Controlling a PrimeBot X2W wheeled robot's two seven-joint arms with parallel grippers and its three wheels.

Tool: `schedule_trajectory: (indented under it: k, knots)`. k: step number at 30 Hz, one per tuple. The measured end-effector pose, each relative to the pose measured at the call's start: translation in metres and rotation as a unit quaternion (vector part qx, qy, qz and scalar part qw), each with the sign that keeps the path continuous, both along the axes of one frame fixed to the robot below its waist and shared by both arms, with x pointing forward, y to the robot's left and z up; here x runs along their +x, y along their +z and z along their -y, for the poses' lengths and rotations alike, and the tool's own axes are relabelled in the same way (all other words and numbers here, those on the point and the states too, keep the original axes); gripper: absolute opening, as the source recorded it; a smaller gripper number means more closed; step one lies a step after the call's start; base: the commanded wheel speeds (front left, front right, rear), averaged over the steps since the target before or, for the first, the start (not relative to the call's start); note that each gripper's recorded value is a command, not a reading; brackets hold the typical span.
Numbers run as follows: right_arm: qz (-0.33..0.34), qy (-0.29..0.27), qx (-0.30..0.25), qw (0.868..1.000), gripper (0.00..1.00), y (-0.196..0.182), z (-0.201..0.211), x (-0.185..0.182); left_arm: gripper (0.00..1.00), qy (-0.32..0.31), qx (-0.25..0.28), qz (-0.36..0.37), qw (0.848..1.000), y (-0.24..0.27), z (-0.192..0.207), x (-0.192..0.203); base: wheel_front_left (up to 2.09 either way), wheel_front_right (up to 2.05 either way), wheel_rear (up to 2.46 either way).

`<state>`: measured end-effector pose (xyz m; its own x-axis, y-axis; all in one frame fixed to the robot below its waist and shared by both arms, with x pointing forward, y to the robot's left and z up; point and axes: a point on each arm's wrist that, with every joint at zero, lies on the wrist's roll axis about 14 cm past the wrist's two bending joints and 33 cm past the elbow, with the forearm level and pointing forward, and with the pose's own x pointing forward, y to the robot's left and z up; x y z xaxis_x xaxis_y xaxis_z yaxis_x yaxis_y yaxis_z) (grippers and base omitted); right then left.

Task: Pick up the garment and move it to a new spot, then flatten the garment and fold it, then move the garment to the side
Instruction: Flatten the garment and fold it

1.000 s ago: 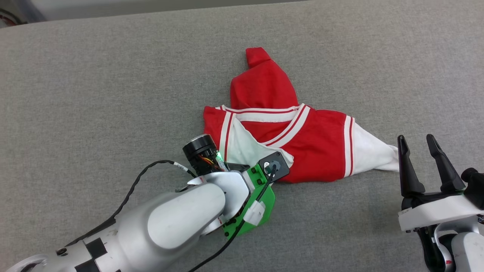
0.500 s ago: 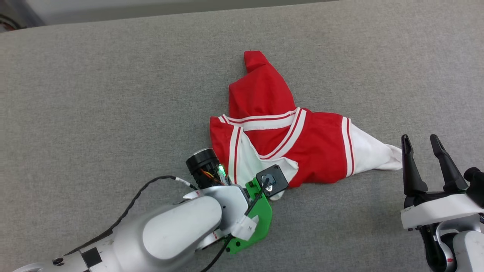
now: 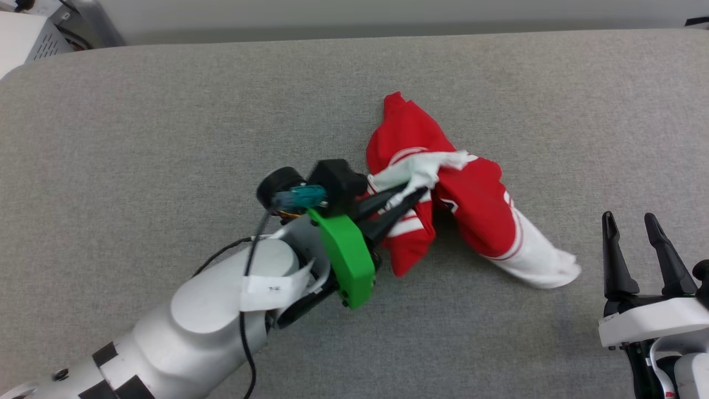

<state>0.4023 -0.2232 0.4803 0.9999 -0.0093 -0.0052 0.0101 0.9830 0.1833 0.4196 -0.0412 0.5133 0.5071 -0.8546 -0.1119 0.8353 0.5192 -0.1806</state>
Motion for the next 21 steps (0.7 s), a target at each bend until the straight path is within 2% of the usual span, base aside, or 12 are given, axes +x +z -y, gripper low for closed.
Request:
schedule_trajectory:
  k: [5,8,11,15,21]
  knots:
    - [0.001,0.007,0.005,1.000,1.00,0.001,-0.005,0.003,0.00,0.148,-0.059,0.006,0.987,0.006,-0.060,0.036,0.00,0.00,0.00]
    - [0.000,0.009,0.005,1.000,1.00,0.000,-0.006,0.004,0.00,0.230,-0.039,0.000,0.972,-0.011,-0.103,0.049,0.00,0.00,0.00]
    - [-0.005,0.010,0.005,1.000,1.00,-0.002,-0.006,0.003,0.00,0.303,-0.041,-0.018,0.952,-0.024,-0.141,0.057,0.00,0.00,0.00]
    - [-0.010,0.009,0.005,1.000,1.00,-0.005,-0.006,0.003,0.00,0.417,-0.057,-0.019,0.907,-0.028,-0.203,0.068,0.00,0.00,0.00]
    - [-0.011,0.005,0.002,1.000,1.00,-0.005,-0.003,0.002,0.00,0.528,-0.038,-0.051,0.847,-0.067,-0.270,0.046,0.00,0.00,0.00]
